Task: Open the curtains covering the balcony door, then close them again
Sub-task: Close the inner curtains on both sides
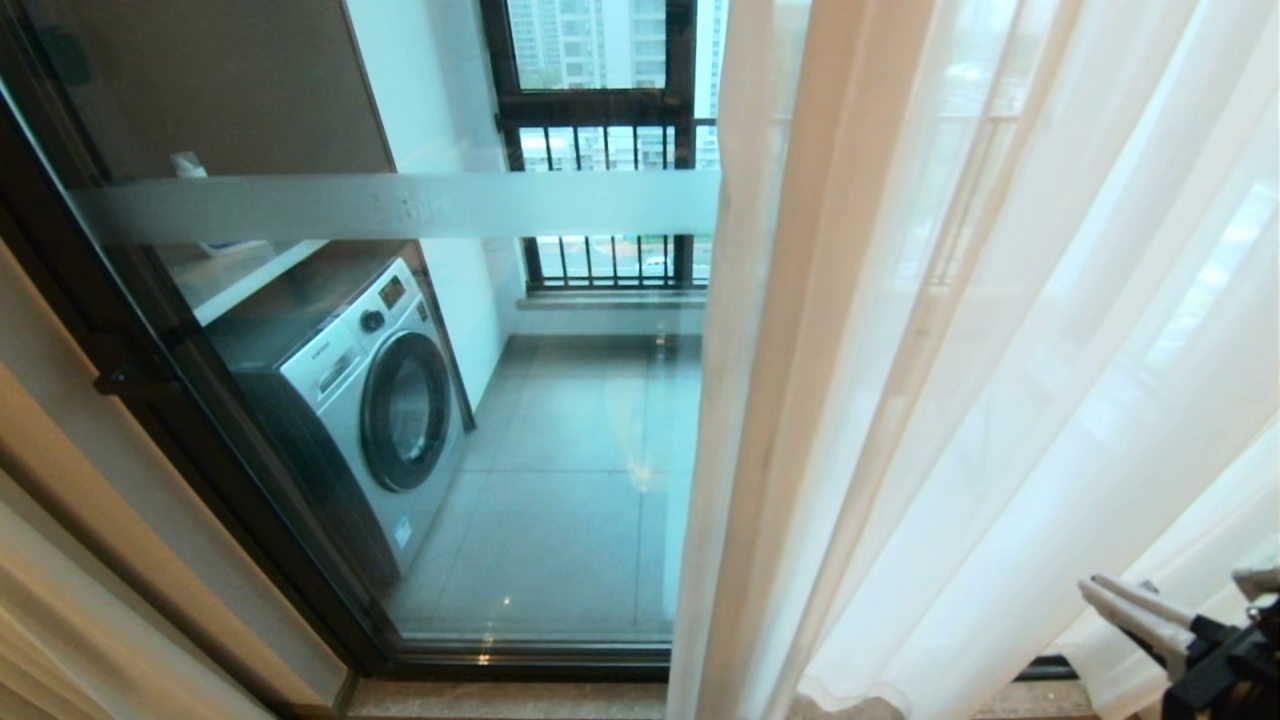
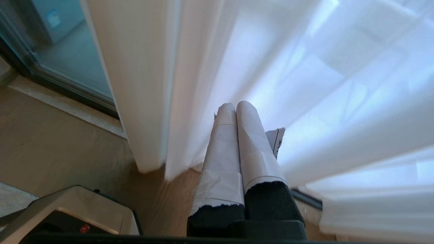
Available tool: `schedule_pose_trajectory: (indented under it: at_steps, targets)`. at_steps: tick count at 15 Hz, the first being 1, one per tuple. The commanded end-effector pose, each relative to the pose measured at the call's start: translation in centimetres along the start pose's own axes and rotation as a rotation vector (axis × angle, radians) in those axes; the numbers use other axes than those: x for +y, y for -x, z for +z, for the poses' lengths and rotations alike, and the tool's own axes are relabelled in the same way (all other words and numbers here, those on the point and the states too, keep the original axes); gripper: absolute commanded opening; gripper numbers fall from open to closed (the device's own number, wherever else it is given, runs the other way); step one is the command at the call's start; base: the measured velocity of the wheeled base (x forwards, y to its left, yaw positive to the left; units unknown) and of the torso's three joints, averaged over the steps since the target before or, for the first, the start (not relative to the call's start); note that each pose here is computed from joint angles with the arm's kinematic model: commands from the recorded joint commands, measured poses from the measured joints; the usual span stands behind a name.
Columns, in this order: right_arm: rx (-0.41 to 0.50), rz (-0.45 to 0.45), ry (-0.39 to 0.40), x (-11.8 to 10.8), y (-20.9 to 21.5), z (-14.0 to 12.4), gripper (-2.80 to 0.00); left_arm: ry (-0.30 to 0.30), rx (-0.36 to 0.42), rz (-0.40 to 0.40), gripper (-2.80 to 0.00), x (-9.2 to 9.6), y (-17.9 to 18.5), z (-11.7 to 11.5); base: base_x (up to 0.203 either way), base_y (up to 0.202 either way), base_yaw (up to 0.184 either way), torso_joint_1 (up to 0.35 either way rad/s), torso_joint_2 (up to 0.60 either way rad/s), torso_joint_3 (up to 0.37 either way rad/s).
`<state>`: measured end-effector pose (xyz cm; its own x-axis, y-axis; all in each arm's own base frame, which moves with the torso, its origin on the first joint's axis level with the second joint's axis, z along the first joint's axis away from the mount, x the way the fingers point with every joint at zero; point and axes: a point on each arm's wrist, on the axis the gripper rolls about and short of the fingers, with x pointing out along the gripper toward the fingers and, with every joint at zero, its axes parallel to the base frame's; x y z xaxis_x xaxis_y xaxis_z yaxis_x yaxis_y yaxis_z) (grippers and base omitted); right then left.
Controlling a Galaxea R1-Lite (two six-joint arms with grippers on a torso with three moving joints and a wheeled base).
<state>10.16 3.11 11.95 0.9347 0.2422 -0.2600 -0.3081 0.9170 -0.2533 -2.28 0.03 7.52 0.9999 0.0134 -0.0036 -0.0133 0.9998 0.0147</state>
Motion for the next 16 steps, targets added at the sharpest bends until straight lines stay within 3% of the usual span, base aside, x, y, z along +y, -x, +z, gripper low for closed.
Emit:
schedule_pose_trajectory:
  at_steps: [1, 5, 9, 16]
  targets:
    - [0.008, -0.064, -0.023, -0.6, 1.3, -0.4, -2.80, 0.001, 0.000, -0.001, -2.80, 0.0, 0.0, 0.0, 0.000, 0.000, 0.000, 0.000, 0.00, 0.000]
    - [0.060, -0.124, -0.105, -0.8, 4.4, -2.4, -2.80, -0.001, 0.001, 0.000, -2.80, 0.0, 0.0, 0.0, 0.000, 0.000, 0.000, 0.000, 0.00, 0.000]
    - [0.050, -0.180, -0.127, 0.3, 7.6, -4.4, -2.80, -0.001, 0.001, 0.000, -2.80, 0.0, 0.0, 0.0, 0.000, 0.000, 0.000, 0.000, 0.00, 0.000]
    - [-0.107, -0.216, -0.107, 2.0, 10.7, -6.9, -2.80, 0.001, 0.001, -0.001, -2.80, 0.0, 0.0, 0.0, 0.000, 0.000, 0.000, 0.000, 0.00, 0.000]
